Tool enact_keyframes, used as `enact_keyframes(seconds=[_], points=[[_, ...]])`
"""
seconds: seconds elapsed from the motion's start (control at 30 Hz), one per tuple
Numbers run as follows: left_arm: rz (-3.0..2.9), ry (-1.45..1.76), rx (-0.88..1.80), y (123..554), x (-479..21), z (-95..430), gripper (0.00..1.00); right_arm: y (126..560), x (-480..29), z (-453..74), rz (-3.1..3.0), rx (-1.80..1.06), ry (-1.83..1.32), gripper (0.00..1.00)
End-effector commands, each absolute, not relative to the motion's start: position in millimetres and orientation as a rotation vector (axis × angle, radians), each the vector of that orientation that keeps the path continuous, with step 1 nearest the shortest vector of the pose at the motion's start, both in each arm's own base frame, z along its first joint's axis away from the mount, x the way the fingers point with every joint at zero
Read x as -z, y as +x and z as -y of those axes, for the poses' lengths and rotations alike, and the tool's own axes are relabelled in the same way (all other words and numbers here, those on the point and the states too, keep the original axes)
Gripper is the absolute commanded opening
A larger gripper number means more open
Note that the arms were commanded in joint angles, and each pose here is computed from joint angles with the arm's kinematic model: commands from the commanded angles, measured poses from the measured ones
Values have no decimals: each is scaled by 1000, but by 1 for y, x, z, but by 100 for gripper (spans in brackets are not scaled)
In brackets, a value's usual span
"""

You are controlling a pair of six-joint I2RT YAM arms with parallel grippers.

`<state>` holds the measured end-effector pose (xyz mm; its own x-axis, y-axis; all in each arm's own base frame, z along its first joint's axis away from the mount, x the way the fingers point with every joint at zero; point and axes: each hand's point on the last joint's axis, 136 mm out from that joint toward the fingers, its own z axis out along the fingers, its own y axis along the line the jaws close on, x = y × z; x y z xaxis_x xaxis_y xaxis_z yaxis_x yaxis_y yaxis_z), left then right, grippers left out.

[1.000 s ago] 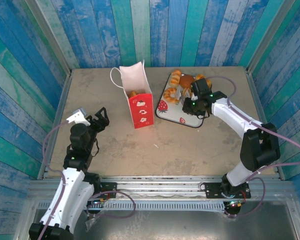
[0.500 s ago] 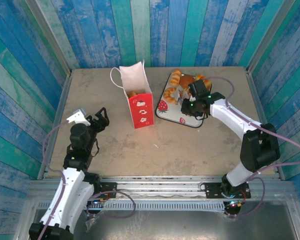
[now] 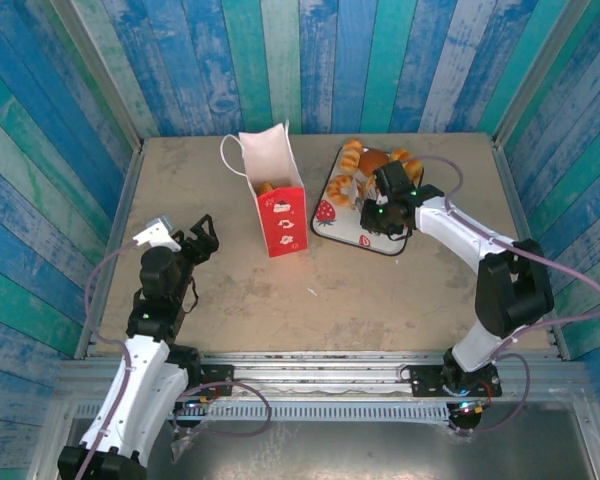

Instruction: Place the fake bread into the paper bag

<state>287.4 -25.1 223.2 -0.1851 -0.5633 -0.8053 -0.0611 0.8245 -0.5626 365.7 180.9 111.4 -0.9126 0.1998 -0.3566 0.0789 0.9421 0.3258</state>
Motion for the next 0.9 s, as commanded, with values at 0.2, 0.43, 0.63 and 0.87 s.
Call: enact_keyframes(seconds=[0.2,0.43,0.63,0.87], points=[[-1678,-470,468,290,-239,24,94,381,-112,-192,-2685,-465,177,34],[-1680,-469,466,290,-239,24,94,382,-110,-189,-2692,-429,154,33],[-1676,-453,436,289,-249,21,94,382,-112,-193,-2689,-441,141,25],[-1662,-437,407,288,-264,19,94,376,-131,-189,-2649,-452,136,12]])
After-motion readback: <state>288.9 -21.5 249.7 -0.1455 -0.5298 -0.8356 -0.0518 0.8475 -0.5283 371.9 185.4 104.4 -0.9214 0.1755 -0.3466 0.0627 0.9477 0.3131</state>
